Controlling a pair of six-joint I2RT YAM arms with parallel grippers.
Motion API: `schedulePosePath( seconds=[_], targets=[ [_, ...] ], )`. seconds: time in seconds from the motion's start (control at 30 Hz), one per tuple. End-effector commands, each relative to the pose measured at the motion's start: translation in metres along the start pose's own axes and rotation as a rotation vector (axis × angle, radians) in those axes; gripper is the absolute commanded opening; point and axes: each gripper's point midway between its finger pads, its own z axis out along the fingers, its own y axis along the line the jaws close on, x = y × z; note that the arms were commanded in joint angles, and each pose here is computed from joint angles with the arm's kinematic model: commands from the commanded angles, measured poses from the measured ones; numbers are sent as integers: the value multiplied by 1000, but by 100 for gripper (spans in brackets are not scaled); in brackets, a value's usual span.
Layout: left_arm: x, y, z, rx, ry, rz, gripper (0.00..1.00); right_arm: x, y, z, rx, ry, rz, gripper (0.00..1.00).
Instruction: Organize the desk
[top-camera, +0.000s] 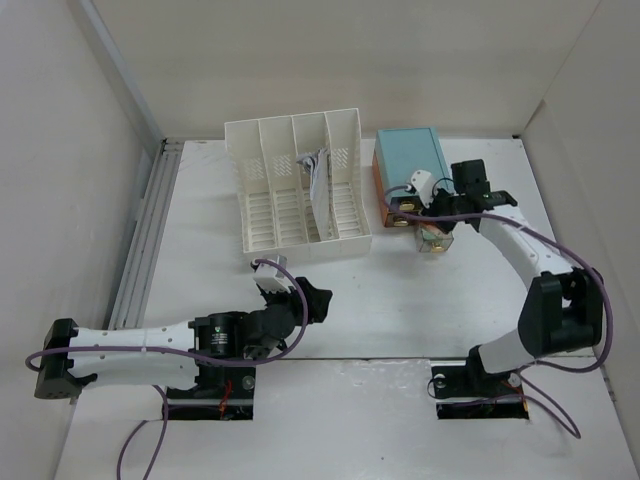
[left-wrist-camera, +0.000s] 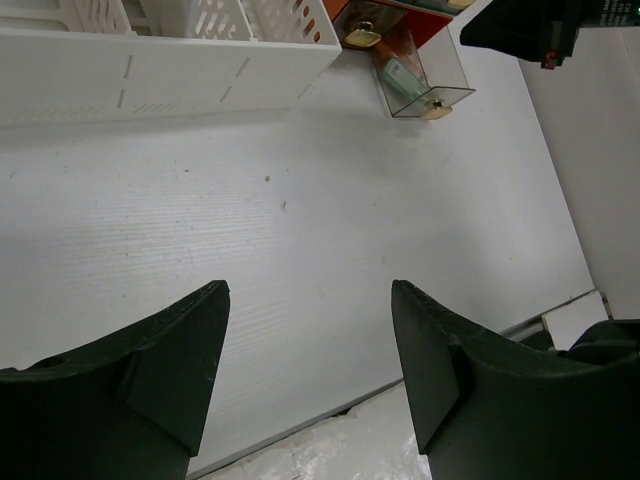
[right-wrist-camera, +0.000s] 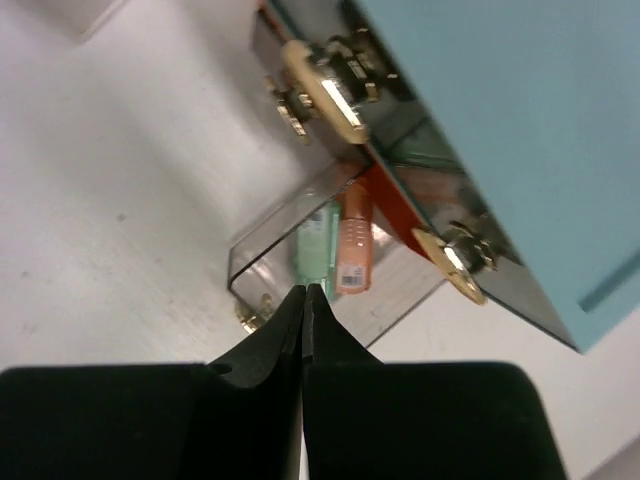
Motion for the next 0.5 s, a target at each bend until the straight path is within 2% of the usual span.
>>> schedulePosePath(
  seconds=[0.0, 0.03, 0.07, 0.13, 0.17, 0.2, 0.33, 0.4, 0.47],
  targets=[
    [-3, -1, 0, 1, -11, -5, 63, -13, 36, -11, -293, -132, -137, 0],
    [-3, -1, 0, 1, -11, -5, 63, 5, 57, -18, -412, -79, -128, 0],
    [-3, -1, 0, 1, -11, -5, 63, 6, 61, -21, -481, -101, -270, 0],
    [-5, -2, -1, 6, -14, -12, 63, 36, 93, -24, -705, -23, -255, 0],
    [-5, -2, -1, 6, -14, -12, 63, 46, 93, -22, -748, -13, -304, 0],
    [-4, 0, -1, 1, -11, -5, 63, 57, 96, -16, -788, 8, -272, 0],
    [-5, 2, -1, -4, -19, -14, 63, 84, 82, 3, -702, 94, -251, 0],
    [-5, 2, -1, -4, -19, -14, 63, 83, 57, 22, -551, 83, -257, 0],
    [-5, 2, -1, -4, -19, -14, 63, 86, 45, 26, -421, 114, -178, 0]
  ],
)
